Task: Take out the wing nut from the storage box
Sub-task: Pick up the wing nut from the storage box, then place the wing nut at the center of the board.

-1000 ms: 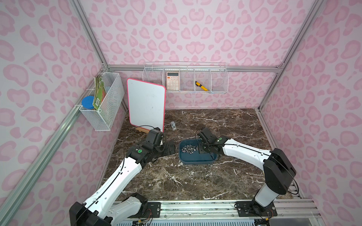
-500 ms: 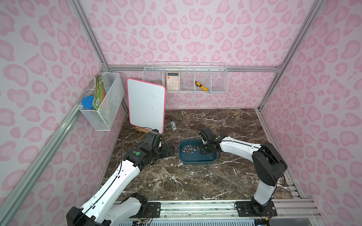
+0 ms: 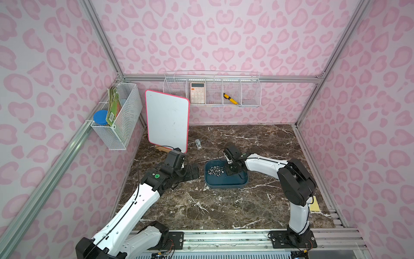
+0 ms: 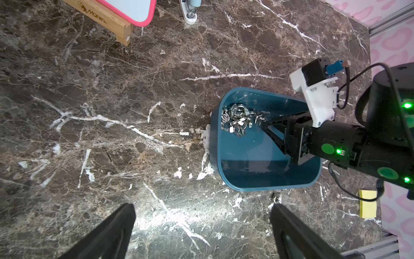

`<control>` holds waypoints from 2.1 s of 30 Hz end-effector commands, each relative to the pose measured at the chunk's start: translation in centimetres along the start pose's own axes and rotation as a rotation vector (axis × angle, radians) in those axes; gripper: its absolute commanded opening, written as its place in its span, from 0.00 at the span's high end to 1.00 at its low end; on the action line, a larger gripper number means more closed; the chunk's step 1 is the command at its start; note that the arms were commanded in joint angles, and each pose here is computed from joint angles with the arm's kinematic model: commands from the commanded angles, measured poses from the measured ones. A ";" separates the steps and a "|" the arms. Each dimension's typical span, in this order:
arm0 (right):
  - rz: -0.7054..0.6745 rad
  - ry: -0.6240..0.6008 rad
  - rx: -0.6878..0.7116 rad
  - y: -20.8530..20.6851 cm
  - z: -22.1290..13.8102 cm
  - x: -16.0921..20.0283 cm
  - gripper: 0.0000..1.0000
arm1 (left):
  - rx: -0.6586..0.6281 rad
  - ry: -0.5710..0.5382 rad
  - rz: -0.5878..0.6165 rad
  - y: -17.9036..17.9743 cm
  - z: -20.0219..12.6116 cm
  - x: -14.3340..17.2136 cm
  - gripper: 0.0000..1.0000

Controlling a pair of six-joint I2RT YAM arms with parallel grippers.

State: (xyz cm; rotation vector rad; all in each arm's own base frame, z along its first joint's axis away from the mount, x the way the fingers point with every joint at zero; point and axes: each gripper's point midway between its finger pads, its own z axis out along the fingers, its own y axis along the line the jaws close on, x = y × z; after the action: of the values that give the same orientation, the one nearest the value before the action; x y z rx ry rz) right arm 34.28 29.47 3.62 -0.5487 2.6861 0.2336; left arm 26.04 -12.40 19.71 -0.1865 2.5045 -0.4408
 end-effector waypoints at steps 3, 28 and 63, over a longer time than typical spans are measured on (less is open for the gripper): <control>-0.020 0.018 0.011 -0.1 0.1 0.5 0.69 | -0.018 -0.001 0.019 0.2 0.1 -0.1 0.01; -0.021 0.010 0.041 0.9 -2.4 1.4 1.00 | -0.018 -0.007 0.019 0.1 0.5 -0.4 0.01; 0.178 0.055 0.028 6.1 -7.3 14.3 1.00 | 0.006 0.016 0.028 -0.9 2.4 -0.9 0.01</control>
State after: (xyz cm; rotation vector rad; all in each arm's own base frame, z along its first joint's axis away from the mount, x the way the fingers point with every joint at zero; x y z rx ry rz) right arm 16.95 27.44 5.39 -0.3477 2.7978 0.1855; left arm 28.27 -13.60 18.42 -0.1528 2.5132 -0.4348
